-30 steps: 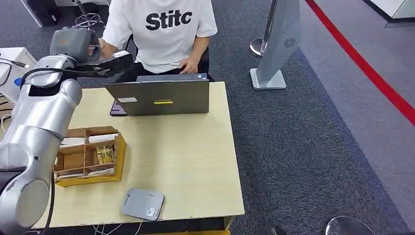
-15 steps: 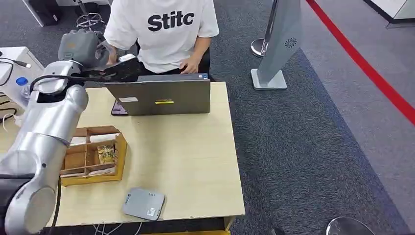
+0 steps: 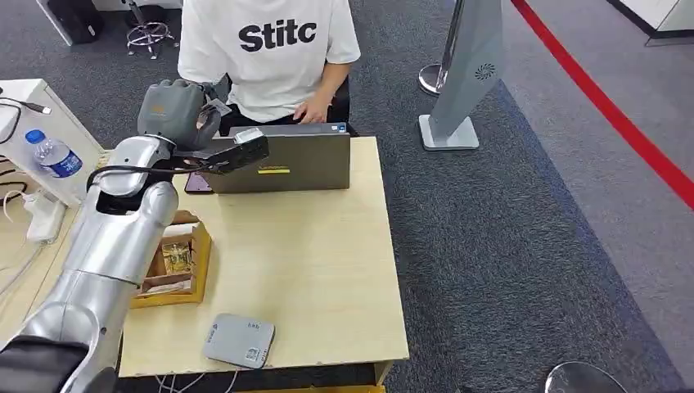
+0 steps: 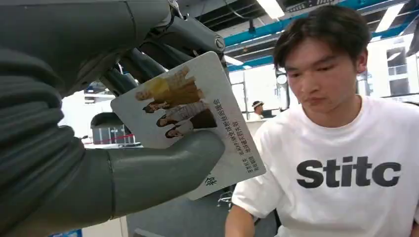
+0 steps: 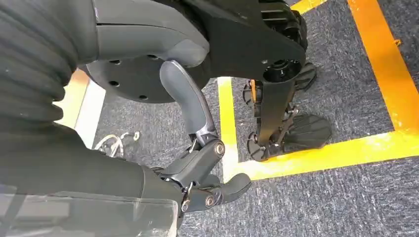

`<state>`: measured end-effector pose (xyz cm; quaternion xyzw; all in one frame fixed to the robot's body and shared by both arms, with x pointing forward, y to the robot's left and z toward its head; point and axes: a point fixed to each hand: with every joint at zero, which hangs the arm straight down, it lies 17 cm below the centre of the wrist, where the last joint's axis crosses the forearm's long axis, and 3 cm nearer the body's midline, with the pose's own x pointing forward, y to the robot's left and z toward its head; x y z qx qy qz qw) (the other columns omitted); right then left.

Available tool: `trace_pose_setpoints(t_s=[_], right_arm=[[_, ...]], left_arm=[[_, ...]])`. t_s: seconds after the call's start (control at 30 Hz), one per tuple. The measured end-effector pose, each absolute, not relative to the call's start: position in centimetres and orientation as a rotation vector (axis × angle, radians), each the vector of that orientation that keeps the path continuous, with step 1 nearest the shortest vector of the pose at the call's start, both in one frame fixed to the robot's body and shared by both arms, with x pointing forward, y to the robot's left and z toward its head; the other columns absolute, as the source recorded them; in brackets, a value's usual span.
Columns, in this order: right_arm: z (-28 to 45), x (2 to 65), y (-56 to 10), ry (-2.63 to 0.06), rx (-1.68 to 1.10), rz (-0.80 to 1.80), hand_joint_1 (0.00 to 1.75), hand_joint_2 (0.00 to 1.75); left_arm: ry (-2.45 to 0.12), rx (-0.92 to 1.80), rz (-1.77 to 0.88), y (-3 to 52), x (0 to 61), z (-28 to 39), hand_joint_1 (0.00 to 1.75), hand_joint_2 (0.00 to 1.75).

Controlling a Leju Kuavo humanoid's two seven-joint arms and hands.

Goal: Pass the card to the sensor for recognition and then transmit it.

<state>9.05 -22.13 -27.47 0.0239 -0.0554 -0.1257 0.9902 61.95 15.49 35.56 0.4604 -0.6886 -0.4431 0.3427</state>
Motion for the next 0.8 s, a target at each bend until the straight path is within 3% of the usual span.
trace_pose_setpoints(t_s=[0.47, 0.8], right_arm=[[-27.5, 8.9, -22.3, -0.104, 0.041, -0.265, 0.0, 1.75], [-27.7, 8.2, -23.0, -0.087, 0.017, -0.363, 0.0, 1.75]], left_arm=[[-1.839, 1.184, -1.176, 14.3, 60.9, 35.3, 1.75, 1.75], [-2.018, 0.951, -1.36, 5.0, 46.8, 24.8, 1.75, 1.75]])
